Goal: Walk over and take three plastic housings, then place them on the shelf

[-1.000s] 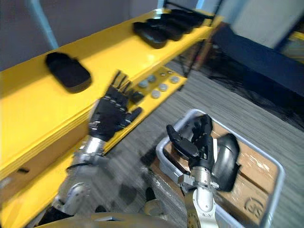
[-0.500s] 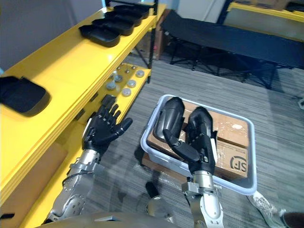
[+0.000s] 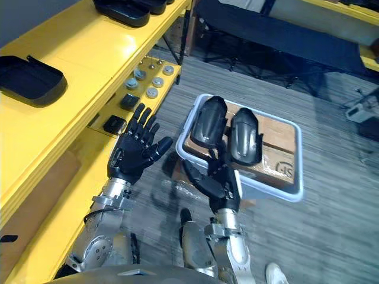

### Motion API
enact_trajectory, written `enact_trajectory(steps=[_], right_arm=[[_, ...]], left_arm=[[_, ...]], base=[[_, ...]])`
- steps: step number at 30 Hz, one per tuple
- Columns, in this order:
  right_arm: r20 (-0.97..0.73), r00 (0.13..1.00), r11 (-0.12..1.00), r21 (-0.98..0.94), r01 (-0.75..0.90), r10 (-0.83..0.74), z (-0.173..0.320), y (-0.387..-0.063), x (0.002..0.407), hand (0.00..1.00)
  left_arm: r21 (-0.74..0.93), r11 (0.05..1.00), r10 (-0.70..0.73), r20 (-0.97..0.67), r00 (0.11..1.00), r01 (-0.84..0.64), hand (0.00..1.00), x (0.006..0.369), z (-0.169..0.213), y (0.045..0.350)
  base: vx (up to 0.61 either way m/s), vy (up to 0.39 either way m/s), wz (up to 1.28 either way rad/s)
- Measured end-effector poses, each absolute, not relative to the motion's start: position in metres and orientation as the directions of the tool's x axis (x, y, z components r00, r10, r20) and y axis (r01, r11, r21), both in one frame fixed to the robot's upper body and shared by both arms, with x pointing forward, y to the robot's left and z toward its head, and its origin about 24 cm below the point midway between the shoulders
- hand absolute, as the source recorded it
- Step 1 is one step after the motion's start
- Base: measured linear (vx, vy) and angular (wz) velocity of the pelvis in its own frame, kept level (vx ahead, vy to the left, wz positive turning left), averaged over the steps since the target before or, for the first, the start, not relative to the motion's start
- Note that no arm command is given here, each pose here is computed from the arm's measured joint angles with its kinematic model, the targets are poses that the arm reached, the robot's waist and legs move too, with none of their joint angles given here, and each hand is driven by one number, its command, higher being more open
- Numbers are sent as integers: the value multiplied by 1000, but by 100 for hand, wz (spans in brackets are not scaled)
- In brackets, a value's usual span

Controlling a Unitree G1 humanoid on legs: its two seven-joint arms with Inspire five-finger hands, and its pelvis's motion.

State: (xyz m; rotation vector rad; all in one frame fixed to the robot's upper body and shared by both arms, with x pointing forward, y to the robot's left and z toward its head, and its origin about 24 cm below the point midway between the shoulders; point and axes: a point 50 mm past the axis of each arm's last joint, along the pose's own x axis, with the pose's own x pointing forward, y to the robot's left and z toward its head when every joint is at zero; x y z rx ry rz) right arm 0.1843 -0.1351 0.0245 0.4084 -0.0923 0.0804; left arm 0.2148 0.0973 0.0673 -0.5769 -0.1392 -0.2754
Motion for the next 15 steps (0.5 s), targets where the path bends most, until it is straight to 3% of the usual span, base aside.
enact_trajectory(steps=[4,7,11,15], right_arm=[[105,983,923,341,-180,153,21,-111,203,100],[45,986,932,322,-167,161,12,-101,199,100],[-79,989,962,253,-105,129,-10,-123,193,100],[-128,992,987,163,13,8,-18,-169,184,100]], left_arm=[[-501,816,-225,183,957,288,100,214,62,104],[-504,807,-270,149,951,308,100,206,53,104],[-556,774,-305,94,948,304,100,199,41,95],[-598,744,-341,46,939,299,100,193,30,81]], base=[[-225,-93,-53],[-162,-332,-25],[-45,-248,-72],[-56,-149,-59]])
